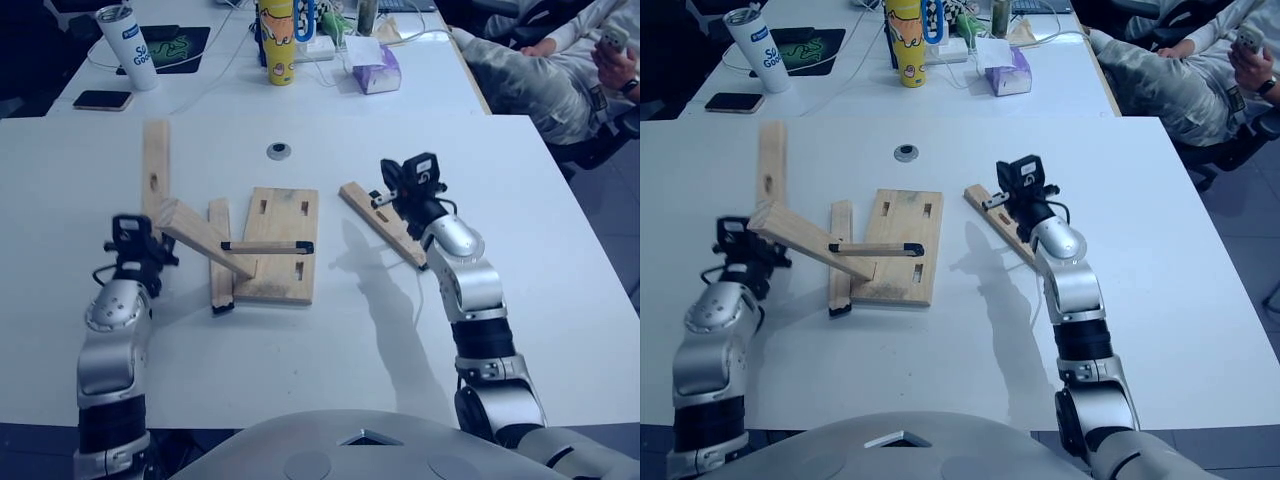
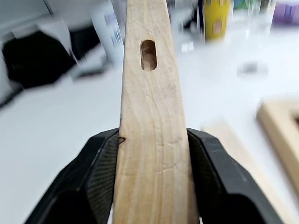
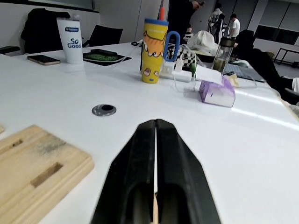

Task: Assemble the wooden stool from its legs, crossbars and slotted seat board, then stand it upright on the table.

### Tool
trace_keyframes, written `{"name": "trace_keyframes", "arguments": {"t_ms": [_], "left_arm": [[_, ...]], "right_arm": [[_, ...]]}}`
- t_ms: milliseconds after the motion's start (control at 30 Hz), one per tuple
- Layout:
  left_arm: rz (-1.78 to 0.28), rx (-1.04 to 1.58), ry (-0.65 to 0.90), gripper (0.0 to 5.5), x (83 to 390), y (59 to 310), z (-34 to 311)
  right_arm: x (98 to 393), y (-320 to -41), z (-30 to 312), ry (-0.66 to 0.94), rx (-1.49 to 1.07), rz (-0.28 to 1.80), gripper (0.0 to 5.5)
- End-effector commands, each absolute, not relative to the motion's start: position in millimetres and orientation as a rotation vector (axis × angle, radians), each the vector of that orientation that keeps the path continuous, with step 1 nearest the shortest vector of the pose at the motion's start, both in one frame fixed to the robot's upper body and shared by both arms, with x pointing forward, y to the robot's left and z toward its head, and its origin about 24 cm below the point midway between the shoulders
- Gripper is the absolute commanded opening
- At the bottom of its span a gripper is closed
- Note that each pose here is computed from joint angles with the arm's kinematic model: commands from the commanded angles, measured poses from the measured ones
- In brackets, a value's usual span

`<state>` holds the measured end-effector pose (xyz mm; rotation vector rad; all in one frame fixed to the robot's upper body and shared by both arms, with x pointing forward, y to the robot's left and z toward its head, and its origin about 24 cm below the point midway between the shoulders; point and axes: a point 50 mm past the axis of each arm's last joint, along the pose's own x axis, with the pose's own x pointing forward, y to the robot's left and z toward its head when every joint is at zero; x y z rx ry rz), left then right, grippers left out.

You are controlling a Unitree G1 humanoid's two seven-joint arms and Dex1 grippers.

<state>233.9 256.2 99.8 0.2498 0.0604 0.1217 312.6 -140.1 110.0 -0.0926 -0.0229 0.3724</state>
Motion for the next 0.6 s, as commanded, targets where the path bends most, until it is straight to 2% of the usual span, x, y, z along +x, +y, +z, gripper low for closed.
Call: {"name": "trace_keyframes", "arguments": {"t_ms": [33, 167, 300, 467, 600], "left_arm": [[0.055, 0.335, -0.281, 2.06, 249.0, 246.3, 170.8], [-0.143, 0.376, -0.49, 2.06, 247.8, 220.7, 216.8], [-0.346, 0.431, -0.553, 2.06, 247.0, 199.7, 232.9], [-0.489, 0.426, -0.573, 2.06, 244.3, 183.9, 241.9], [-0.579, 0.425, -0.548, 2.06, 243.2, 177.5, 242.1]], "right_arm": [[325.3, -136.5, 158.2, -0.126, 0.028, 0.438, 0.0], [320.7, -118.7, 210.0, -0.157, 0.318, 0.675, 0.0], [303.3, -101.6, 255.2, -0.09, 0.747, 1.023, 0.0], [290.4, -96.6, 270.0, -0.069, 0.827, 1.149, 0.52], [282.9, -89.9, 277.8, -0.046, 0.891, 1.197, 1.2]]}}
